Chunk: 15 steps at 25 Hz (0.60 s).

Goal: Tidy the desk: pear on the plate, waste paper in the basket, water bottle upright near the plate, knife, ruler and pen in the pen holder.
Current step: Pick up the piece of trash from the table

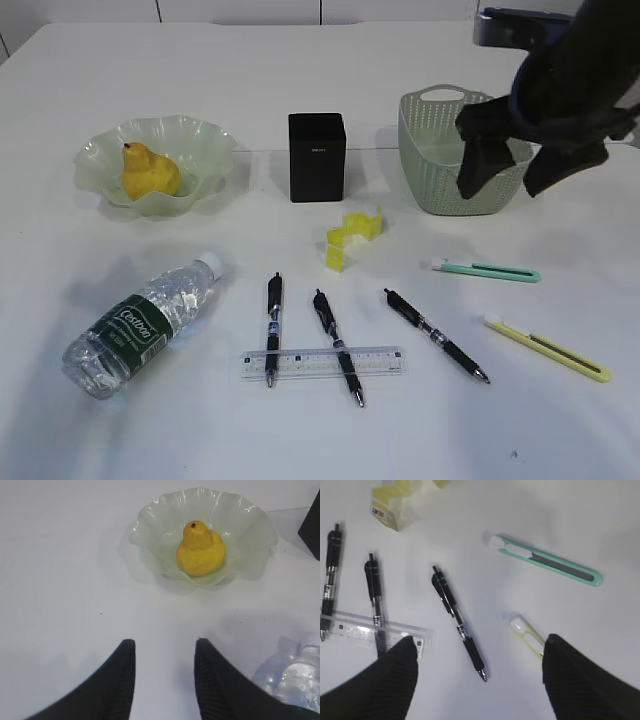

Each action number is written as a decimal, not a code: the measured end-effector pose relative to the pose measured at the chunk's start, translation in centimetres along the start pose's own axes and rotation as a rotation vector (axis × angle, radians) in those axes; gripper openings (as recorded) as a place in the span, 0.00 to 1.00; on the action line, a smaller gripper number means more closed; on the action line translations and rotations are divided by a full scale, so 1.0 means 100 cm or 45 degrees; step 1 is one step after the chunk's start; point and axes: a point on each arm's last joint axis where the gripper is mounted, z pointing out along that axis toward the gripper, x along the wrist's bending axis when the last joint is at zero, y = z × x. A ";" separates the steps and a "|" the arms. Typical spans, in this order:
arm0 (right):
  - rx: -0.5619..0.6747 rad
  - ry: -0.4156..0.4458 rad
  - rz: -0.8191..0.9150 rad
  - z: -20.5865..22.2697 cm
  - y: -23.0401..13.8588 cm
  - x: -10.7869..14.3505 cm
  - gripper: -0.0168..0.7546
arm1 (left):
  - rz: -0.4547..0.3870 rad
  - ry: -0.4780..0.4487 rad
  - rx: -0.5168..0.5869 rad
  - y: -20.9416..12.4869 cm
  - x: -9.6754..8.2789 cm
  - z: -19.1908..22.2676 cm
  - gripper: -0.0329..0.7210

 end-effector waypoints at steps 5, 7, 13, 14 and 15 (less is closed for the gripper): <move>0.006 0.048 -0.048 0.008 0.020 0.021 0.77 | 0.000 0.000 0.002 0.000 0.000 0.000 0.41; 0.018 0.065 -0.067 0.013 0.028 0.029 0.77 | 0.000 0.000 0.002 0.000 0.000 0.000 0.41; 0.091 0.083 -0.075 0.037 0.048 0.041 0.77 | 0.000 0.000 0.002 0.000 0.000 0.000 0.41; 0.092 0.088 -0.074 0.041 0.052 0.042 0.77 | 0.000 0.000 0.002 0.000 0.000 0.000 0.41; 0.093 0.090 -0.073 0.045 0.055 0.042 0.77 | 0.000 0.000 0.002 0.000 0.000 0.000 0.41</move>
